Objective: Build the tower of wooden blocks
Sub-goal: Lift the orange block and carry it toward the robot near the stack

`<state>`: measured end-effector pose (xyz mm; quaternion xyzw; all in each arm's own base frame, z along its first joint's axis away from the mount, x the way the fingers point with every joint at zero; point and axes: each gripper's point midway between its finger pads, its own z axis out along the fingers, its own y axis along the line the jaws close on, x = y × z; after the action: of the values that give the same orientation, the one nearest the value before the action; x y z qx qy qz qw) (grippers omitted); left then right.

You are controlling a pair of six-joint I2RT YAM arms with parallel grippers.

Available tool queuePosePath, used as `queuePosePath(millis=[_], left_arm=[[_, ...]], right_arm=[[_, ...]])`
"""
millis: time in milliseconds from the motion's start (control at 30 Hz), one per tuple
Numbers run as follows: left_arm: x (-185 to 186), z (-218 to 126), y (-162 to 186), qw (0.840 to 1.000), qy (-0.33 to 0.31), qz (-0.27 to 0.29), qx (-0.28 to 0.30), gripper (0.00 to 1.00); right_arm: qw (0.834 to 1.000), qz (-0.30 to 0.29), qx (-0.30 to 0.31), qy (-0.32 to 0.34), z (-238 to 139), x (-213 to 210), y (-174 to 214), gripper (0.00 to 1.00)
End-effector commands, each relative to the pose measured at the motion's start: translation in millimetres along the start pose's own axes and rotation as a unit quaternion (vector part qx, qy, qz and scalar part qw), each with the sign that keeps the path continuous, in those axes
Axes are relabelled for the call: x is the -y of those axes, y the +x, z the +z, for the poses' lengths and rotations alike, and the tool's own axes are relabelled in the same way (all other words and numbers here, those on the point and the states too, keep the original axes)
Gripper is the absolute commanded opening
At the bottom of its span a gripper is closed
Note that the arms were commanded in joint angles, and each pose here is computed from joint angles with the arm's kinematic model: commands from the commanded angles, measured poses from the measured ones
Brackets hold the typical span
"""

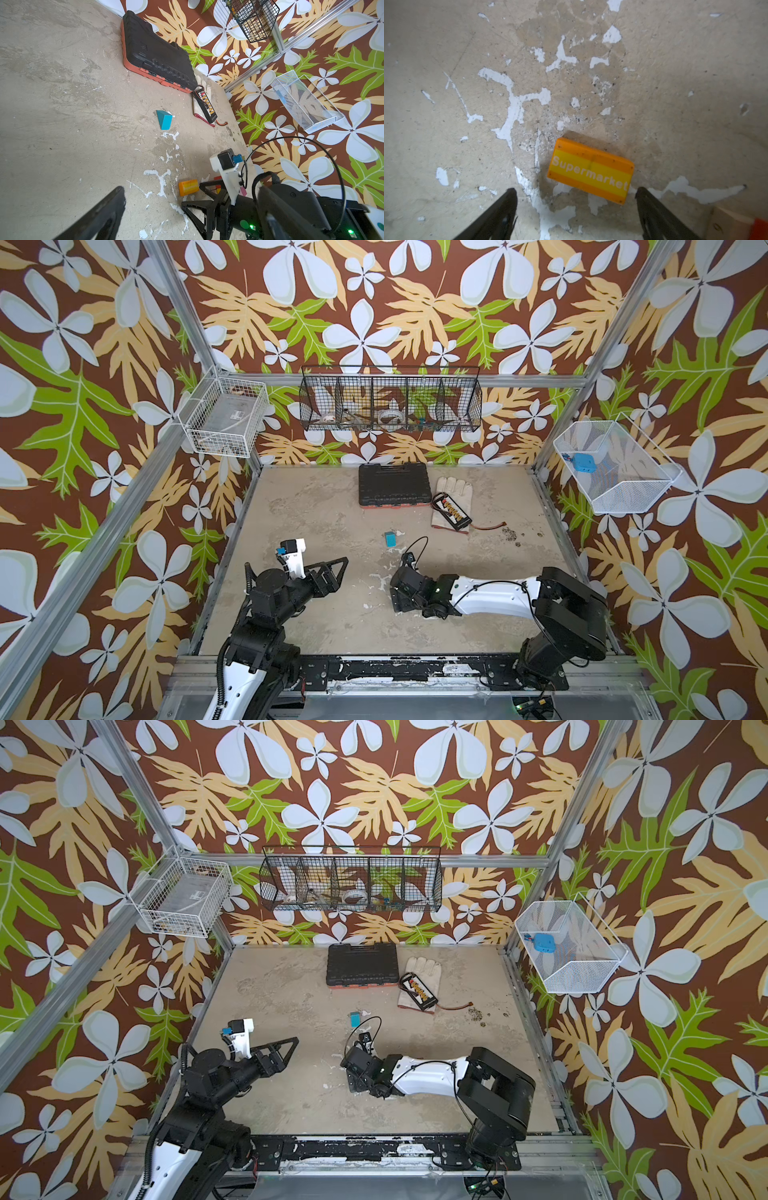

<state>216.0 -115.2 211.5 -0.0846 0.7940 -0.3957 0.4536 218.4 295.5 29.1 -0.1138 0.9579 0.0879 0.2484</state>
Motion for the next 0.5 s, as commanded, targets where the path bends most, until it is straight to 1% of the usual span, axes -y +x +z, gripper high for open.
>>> queuePosePath(millis=[0,133,333,467], left_arm=[[4,0,-2,1.0,0.009,0.002,0.004,1.0],[4,0,-2,1.0,0.01,0.002,0.004,1.0],[5,-1,-2,1.0,0.011,0.002,0.005,1.0],[5,-1,-2,1.0,0.011,0.002,0.005,1.0]], right_arm=[[1.0,0.014,0.005,0.026,4,7,-1,0.9],[0.999,0.013,0.001,0.038,10,7,0,0.89],[0.999,0.012,-0.003,0.043,14,6,0,0.8],[0.999,0.012,-0.004,0.049,17,6,2,0.77]])
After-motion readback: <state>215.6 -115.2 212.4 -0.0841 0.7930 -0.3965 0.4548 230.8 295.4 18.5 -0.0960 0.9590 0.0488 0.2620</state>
